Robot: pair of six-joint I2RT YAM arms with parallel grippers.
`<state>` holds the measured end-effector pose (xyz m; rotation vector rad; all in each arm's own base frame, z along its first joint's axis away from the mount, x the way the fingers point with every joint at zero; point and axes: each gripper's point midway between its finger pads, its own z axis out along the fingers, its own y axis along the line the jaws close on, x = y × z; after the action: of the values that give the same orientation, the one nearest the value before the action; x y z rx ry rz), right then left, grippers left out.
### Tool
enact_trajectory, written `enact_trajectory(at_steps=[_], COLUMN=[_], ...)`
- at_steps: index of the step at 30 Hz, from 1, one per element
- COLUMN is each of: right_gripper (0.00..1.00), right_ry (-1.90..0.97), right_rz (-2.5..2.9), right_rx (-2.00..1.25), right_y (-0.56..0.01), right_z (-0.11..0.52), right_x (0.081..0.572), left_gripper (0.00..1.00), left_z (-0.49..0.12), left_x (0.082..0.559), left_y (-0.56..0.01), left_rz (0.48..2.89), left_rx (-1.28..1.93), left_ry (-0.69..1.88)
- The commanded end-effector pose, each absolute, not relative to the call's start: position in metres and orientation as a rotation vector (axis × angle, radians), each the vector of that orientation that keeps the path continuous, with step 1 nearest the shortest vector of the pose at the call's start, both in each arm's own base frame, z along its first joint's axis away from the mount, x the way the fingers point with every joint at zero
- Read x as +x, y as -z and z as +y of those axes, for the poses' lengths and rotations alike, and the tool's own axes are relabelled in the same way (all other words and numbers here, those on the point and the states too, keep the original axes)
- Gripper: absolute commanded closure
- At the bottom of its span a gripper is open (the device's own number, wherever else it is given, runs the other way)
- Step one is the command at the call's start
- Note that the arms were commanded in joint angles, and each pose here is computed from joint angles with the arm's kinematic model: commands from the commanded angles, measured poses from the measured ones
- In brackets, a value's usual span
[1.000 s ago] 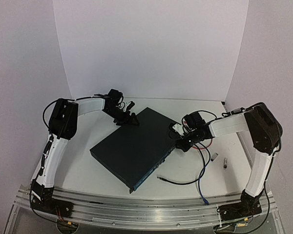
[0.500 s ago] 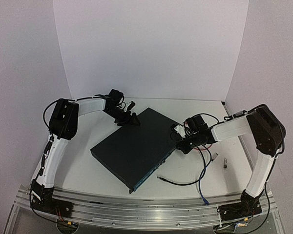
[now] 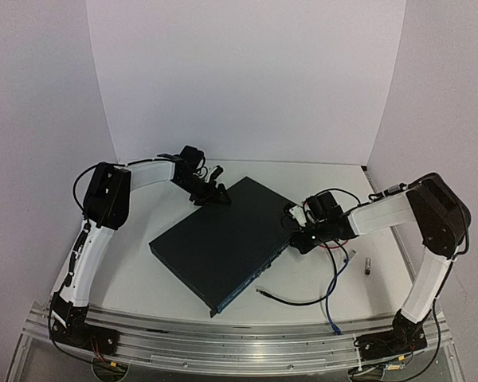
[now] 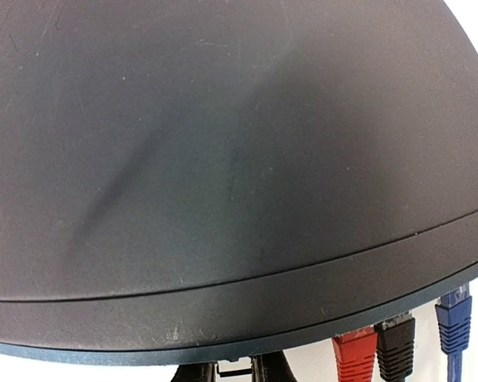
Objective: Pull the plug from the switch port
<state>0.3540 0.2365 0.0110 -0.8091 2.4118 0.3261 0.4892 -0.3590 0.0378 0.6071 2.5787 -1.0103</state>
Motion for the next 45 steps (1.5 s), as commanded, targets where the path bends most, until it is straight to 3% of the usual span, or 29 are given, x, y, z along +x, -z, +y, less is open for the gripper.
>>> enact_trajectory(at_steps=[1, 10, 17, 21, 25, 32, 36, 45], right_gripper=[1.0, 1.0, 1.0, 1.0, 1.0, 1.0, 1.0, 1.0], right_ry=[-0.281, -0.214, -0.312, -0.037, -0.069, -0.244, -0.349, -0.027], right_rz=[2.611, 2.676, 2.559, 2.657, 2.649, 2.704, 2.823, 2.824], right_rx=[-0.714, -0.636, -0.668, -0.7, -0.77, -0.753, -0.576, -0.552], right_y=[0.015, 0.04, -0.032, -0.046, -0.049, -0.043, -0.029, 0.003], right_z=[0.204, 0.189, 0.203, 0.171, 0.172, 0.177, 0.183, 0.184], right_x=[0.314, 0.305, 0.314, 0.315, 0.306, 0.273, 0.261, 0.282], left_gripper=[0.22, 0.24, 0.25, 0.25, 0.25, 0.26, 0.26, 0.25], left_z=[-0.318, -0.304, -0.3, -0.3, -0.3, -0.299, -0.299, -0.308], left_x=[0.47, 0.463, 0.463, 0.464, 0.467, 0.469, 0.469, 0.468], left_y=[0.061, 0.081, 0.087, 0.088, 0.089, 0.089, 0.088, 0.076], left_rz=[2.845, 2.905, 2.918, 2.91, 2.906, 2.904, 2.903, 2.876], left_rx=[0.551, 0.567, 0.561, 0.564, 0.556, 0.531, 0.529, 0.542], left_ry=[0.719, 0.612, 0.576, 0.577, 0.583, 0.598, 0.6, 0.68])
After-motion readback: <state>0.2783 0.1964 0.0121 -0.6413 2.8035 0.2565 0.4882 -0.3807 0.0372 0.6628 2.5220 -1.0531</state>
